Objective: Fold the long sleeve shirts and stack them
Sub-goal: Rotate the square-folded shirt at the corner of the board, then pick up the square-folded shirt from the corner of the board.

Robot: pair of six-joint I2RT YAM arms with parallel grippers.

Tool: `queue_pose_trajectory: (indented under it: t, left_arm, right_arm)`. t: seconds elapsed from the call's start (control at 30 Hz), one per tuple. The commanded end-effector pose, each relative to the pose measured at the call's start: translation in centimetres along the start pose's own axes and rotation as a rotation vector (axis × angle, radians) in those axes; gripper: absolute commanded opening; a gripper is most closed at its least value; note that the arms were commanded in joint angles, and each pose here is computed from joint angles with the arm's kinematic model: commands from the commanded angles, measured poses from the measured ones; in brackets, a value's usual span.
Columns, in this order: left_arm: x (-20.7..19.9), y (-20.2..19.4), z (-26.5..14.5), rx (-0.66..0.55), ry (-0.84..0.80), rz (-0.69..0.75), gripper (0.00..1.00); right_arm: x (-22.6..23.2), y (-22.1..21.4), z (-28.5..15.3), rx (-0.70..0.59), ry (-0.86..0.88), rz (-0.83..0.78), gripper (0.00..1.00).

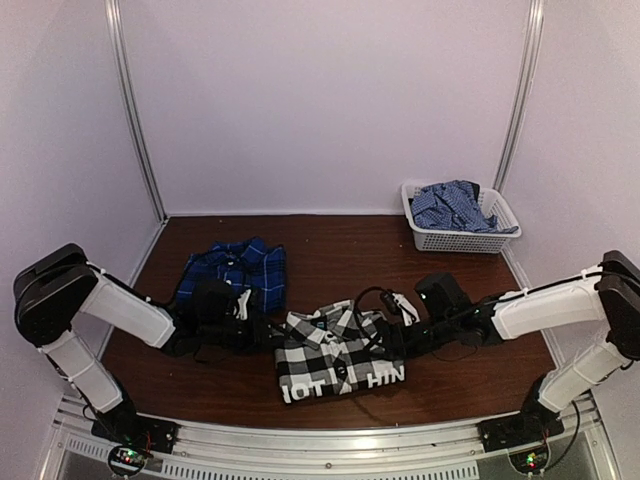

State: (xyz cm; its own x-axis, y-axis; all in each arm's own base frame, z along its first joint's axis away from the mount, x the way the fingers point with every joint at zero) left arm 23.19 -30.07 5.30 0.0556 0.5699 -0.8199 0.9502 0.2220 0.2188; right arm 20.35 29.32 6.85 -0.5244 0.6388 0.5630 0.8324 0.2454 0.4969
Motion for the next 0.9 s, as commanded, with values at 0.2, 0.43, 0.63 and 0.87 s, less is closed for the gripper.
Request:
queue_pose_trajectory:
  t: [0.2, 0.43, 0.63, 0.87]
  left_arm:
    - [-1.7, 4.3, -1.5, -0.081, 0.047, 0.206, 0.68]
    - [-0.7, 0.1, -1.2, 0.023, 0.036, 0.160, 0.73]
    - [0.2, -2.9, -0.7, 0.077, 0.022, 0.088, 0.73]
    - [1.0, -3.9, -0.6, 0.094, 0.009, 0.048, 0.62]
  right_arm:
    - [-1.4, 2.1, -3.7, -0.196, -0.175, 0.085, 0.86]
    - [-3.4, 1.5, -2.0, -0.136, -0.200, 0.113, 0.87]
    - [-3.5, 0.7, -0.3, -0.097, -0.150, 0.133, 0.82]
    - [-3.6, -0.7, 0.6, -0.095, -0.085, 0.179, 0.75]
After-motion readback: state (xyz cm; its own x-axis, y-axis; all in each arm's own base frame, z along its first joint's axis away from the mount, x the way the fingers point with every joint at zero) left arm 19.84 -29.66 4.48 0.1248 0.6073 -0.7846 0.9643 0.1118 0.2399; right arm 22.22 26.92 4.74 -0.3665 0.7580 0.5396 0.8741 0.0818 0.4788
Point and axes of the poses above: each gripper's point midway between its finger pads, its own z axis out along the fingers, its own x axis along the line the jaws close on, y = z × x, the point moved 1 cm from there along -z, back along the fingers, and after that the axes turned 8 degrees about -z, right-handed, at the moved point
